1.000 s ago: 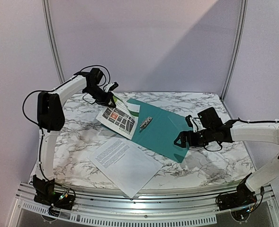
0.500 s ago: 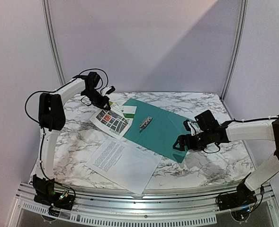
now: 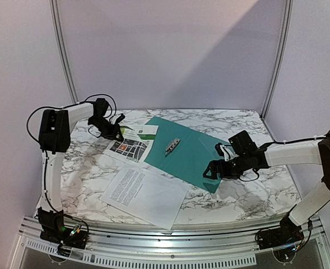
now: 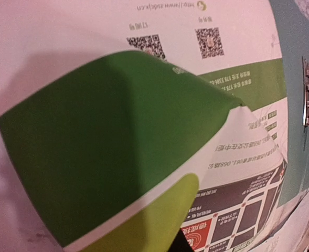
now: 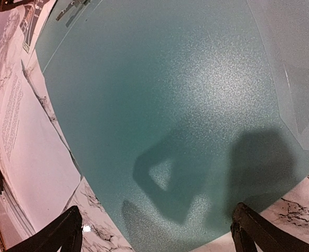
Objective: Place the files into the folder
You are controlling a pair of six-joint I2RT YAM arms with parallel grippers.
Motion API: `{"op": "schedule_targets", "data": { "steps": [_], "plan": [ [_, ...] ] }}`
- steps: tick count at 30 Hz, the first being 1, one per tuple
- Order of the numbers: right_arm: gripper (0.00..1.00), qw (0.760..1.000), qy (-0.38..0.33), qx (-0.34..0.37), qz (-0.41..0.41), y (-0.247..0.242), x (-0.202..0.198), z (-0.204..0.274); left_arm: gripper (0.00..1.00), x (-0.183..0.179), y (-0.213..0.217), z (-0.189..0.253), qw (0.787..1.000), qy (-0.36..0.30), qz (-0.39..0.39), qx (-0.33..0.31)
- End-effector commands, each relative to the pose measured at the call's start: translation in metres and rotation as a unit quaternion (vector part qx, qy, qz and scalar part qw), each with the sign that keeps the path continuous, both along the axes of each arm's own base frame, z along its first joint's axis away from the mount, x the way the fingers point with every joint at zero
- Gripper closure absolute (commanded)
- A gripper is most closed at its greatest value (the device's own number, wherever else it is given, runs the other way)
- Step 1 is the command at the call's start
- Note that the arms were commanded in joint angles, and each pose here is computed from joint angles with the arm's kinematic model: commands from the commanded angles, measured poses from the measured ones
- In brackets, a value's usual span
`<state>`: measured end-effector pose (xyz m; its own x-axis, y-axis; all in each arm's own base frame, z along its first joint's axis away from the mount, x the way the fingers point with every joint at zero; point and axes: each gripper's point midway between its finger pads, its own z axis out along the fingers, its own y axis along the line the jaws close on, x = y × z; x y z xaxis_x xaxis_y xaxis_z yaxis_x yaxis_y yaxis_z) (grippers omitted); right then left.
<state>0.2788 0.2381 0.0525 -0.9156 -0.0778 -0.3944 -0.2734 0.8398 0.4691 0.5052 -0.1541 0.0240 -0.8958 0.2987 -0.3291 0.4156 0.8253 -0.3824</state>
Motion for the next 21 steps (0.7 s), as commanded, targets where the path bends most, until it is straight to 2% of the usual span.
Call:
{"op": "schedule_targets", "data": {
  "steps": [1,5,6,8,11,13,16,21],
  "plan": [
    [0.01,1.000,0.005,0.009,0.011,0.005,0.001,0.002,0.89,-0.023,0.019,-0.014,0.998,0.028,0.031,0.055],
    [0.01,1.000,0.008,0.015,0.011,0.007,0.001,0.002,0.87,-0.021,0.022,-0.007,0.996,0.027,0.030,0.074],
    [0.01,1.000,0.007,0.017,0.012,0.008,0.001,0.002,0.80,-0.024,0.022,-0.009,0.996,0.039,0.029,0.076],
    [0.01,1.000,0.009,0.021,0.012,0.008,0.000,0.002,0.57,-0.028,0.017,-0.011,0.996,0.051,0.022,0.064],
    [0.01,1.000,0.011,0.023,0.011,0.007,-0.002,0.002,0.47,-0.026,0.009,-0.002,0.999,0.032,0.024,0.034],
    [0.01,1.000,0.010,0.023,0.013,0.007,-0.003,0.003,0.35,-0.024,0.005,0.005,0.999,0.020,0.031,0.019],
    [0.01,1.000,0.007,0.024,0.013,0.007,-0.004,0.004,0.26,-0.016,-0.003,0.020,0.999,-0.004,0.042,-0.013],
    [0.01,1.000,0.003,0.027,0.014,0.006,-0.005,0.008,0.25,0.001,0.002,0.025,0.996,-0.029,0.089,-0.012]
  ]
}}
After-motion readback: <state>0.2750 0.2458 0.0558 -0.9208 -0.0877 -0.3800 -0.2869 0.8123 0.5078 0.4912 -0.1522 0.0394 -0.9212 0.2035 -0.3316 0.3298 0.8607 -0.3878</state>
